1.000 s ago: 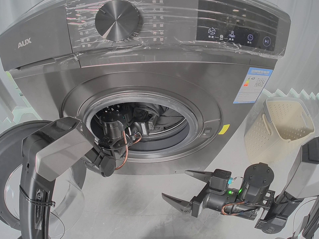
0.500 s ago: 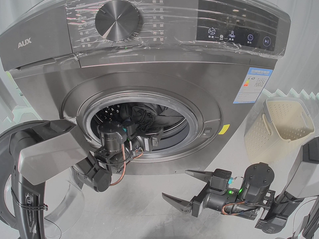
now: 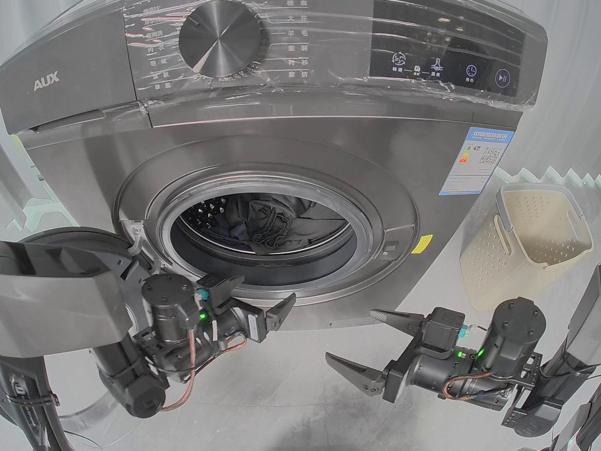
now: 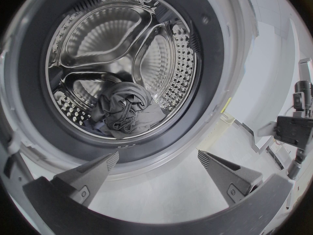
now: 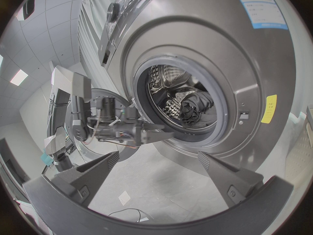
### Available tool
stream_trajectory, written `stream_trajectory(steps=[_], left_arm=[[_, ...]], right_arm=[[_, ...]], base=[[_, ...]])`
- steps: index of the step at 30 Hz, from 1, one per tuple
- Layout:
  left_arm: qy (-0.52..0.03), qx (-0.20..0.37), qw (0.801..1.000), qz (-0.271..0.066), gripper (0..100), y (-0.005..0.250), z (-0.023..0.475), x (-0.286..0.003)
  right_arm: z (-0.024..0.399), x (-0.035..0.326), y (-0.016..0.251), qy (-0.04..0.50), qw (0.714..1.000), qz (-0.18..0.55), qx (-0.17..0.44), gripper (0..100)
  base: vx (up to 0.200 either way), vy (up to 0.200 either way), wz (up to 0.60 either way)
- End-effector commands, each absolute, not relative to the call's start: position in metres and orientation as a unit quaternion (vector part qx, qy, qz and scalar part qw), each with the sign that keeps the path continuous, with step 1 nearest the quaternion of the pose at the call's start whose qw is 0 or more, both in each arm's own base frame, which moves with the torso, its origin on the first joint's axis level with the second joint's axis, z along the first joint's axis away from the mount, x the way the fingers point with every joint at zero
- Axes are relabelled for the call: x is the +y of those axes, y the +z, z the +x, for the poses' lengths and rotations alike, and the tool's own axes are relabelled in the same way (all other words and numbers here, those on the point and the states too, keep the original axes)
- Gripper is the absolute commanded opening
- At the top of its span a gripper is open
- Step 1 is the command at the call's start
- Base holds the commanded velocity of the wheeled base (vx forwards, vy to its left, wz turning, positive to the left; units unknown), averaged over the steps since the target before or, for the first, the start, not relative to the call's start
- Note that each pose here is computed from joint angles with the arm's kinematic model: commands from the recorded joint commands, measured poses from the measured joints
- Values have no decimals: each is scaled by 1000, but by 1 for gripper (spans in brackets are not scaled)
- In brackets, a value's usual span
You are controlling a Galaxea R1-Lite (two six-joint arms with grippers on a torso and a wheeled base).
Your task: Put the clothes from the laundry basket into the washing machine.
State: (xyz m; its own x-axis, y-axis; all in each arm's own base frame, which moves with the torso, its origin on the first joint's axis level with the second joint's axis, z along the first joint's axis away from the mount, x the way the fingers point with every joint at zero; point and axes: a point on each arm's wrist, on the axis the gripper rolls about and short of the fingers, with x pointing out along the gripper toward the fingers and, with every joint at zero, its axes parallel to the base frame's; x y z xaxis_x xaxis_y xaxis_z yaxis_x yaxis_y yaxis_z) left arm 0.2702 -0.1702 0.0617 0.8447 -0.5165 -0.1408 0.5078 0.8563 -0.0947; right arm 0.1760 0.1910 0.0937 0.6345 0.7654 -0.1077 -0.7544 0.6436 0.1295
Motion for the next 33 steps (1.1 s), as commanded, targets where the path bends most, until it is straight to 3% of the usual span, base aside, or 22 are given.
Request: stream_trajectory(steps=[1,14,33], left_arm=[[-297,45,953,-41,100,105,205,-141],[-307,0,950,-53,100,133,153,-111],[-252,-58,965,-35,100,150,131,-78]], right_arm=[[159,168,113,395,915,53,52,100],[158,142,122,330,941,67,40,100],[142,86,131,242,968,63,20,100]], base=[[0,0,0],[0,0,0],[-200,0,0]])
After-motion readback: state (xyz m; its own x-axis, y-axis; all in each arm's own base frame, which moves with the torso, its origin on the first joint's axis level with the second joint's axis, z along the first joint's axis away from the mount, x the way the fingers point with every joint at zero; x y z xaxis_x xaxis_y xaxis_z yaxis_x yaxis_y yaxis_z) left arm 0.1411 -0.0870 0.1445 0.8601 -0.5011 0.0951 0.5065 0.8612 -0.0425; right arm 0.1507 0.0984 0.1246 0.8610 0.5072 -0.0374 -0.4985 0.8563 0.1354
